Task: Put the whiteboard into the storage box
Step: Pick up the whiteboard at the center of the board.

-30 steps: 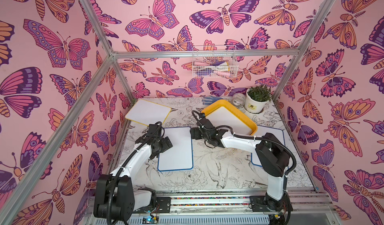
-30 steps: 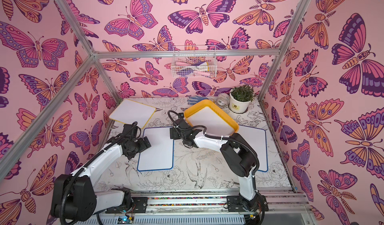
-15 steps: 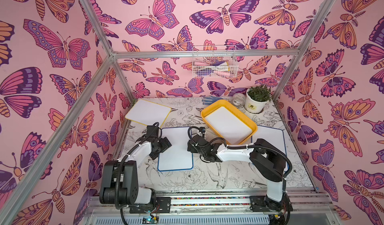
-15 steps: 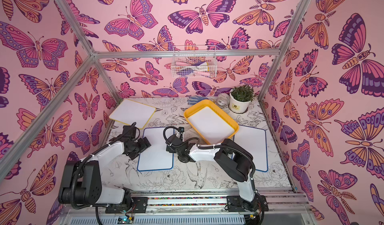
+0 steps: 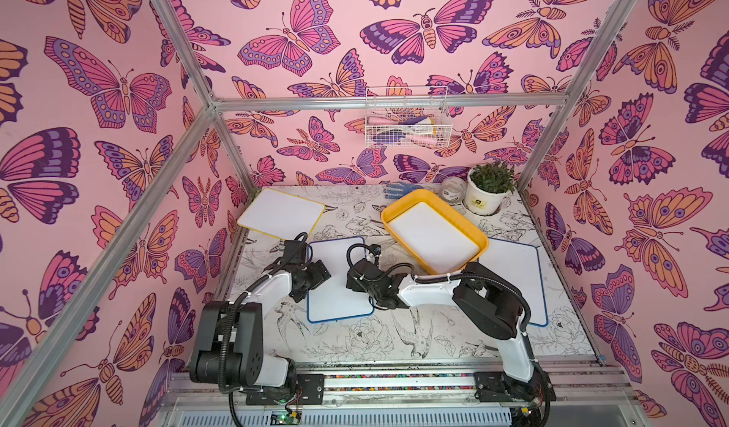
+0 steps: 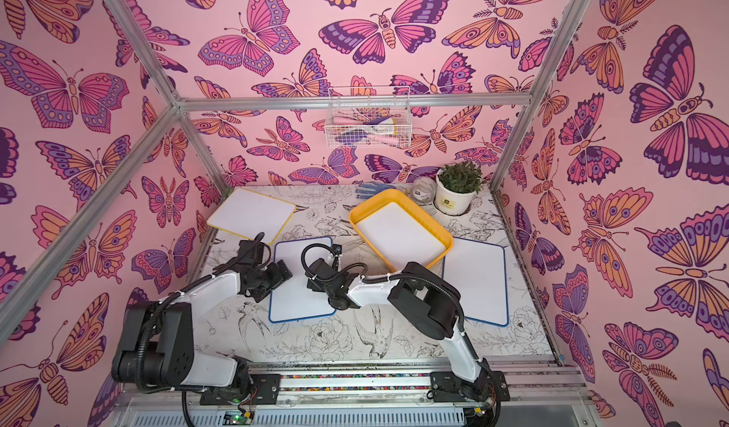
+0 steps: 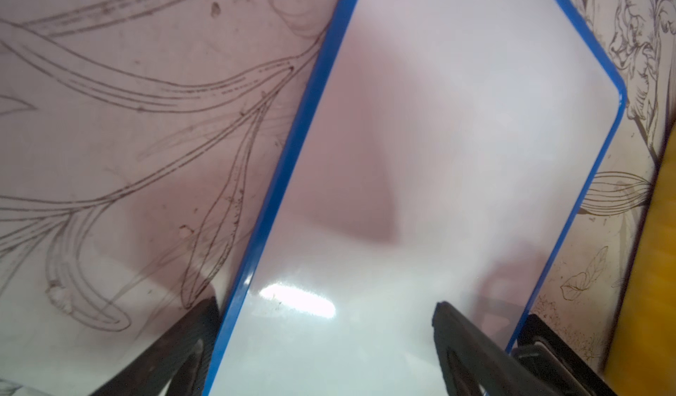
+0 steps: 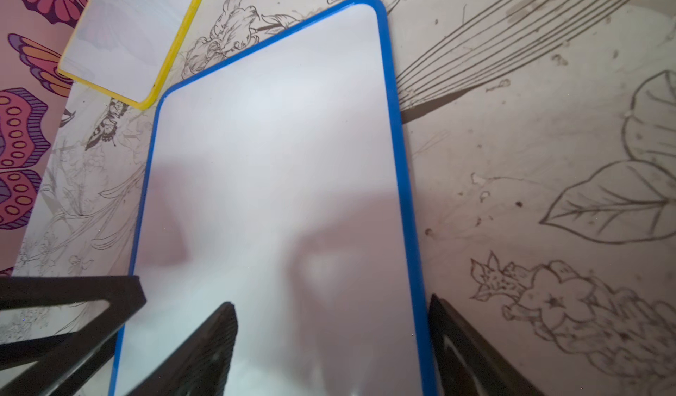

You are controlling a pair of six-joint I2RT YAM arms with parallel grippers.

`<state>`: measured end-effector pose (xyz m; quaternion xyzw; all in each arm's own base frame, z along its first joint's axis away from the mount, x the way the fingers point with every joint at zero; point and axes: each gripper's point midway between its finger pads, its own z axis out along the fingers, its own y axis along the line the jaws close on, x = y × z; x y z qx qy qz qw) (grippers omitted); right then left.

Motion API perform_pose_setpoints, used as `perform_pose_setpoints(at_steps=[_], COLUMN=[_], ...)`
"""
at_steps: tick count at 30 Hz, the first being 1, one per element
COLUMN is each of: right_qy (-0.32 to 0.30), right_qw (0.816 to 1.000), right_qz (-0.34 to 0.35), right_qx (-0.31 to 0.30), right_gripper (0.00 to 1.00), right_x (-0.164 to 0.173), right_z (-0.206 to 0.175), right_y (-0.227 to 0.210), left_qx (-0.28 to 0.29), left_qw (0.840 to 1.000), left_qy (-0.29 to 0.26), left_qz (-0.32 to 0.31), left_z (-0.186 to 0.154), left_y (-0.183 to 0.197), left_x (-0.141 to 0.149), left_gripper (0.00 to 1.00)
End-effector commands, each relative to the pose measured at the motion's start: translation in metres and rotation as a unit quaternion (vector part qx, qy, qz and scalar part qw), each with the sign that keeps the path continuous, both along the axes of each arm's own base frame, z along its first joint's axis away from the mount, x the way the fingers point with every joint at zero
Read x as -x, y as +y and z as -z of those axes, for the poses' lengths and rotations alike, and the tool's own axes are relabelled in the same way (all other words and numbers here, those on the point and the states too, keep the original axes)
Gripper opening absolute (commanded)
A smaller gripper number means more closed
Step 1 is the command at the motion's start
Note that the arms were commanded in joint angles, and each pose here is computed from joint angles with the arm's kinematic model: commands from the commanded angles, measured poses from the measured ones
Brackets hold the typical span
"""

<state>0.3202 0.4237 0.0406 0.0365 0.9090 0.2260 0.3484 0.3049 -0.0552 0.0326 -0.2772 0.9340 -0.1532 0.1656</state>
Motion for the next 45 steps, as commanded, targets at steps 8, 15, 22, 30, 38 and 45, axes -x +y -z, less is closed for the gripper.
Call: perform_pose_setpoints(at_steps=[8,15,22,30,38,45], right_qy=[0.006,-0.034,-0.091,-0.123,-0.100,-0.041], right_qw=[0.998,0.994,0.986,0.985,0.990,0.997], right_qz=[-0.034,-0.060,-0.044,-0.014,-0.020,-0.050], right_qx=[0.048,0.088,0.131,0.118,0.100,0.052], right_gripper=[0.84,0.84,0.85,0.87,0.86,0.86], right_x=[-0.001,-0.006,-0.018,-0.030,-0.029,-0.012], right_z=[0.015,0.004,-0.015,-0.012,0.017,0.039], right_y=[-0.006,-0.013,-0.030,-0.036,-0.023,-0.004], left_qx=[0.033,0.019,-0.018,-0.034,-0.042,-0.036], left_qw=[0.998,0.998,0.998,0.997,0.996,0.995], left_qy=[0.043,0.044,0.036,0.055,0.078,0.085], left_qz=[0.034,0.043,0.038,0.031,0.030,0.043], left_z=[0.017,0.019,0.011,0.017,0.032,0.045], left_y=[-0.035,-0.032,-0.021,-0.013,-0.013,-0.023], left_x=[0.037,0.049,0.035,0.015,0.009,0.010], left_gripper=[0.93,0.93,0.93,0.94,0.93,0.92])
